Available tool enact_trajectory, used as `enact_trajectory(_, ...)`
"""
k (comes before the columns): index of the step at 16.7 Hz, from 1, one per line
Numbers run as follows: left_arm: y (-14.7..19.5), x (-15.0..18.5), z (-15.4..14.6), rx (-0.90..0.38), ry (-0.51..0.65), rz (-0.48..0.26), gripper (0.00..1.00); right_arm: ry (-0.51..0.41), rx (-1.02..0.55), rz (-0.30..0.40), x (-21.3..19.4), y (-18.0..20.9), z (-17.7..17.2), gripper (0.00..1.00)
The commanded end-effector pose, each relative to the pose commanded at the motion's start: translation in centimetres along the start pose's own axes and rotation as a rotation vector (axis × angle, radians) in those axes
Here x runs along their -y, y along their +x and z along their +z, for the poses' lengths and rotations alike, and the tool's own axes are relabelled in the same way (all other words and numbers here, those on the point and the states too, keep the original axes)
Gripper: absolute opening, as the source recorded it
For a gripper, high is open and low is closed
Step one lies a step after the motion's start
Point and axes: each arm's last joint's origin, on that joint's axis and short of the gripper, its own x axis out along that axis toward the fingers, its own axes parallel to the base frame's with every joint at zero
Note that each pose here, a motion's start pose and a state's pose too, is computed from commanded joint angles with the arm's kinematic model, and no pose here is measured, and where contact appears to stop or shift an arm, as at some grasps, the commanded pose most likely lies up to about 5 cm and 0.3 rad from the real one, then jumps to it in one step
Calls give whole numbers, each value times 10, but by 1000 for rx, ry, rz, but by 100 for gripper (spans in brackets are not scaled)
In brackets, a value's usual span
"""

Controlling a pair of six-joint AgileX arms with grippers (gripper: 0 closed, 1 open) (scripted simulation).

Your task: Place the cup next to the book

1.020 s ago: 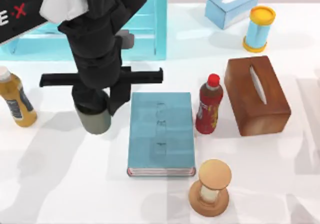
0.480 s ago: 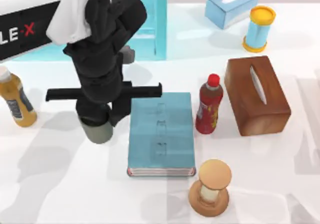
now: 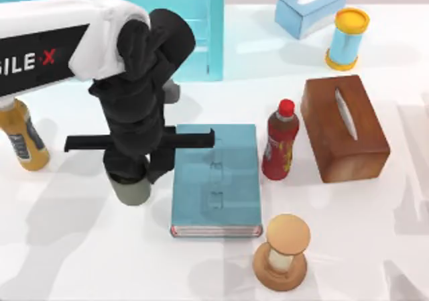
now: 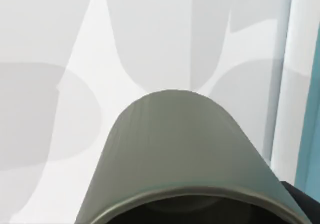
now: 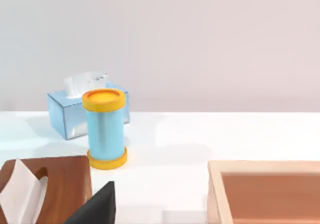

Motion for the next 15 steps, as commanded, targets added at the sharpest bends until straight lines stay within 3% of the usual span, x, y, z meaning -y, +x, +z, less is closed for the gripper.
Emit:
enact_trajectory(12,0,0,0,0,0,0,98,0,0,0,0,0,0,100)
enact_trajectory(15,0,0,0,0,0,0,100,0,0,0,0,0,0,100)
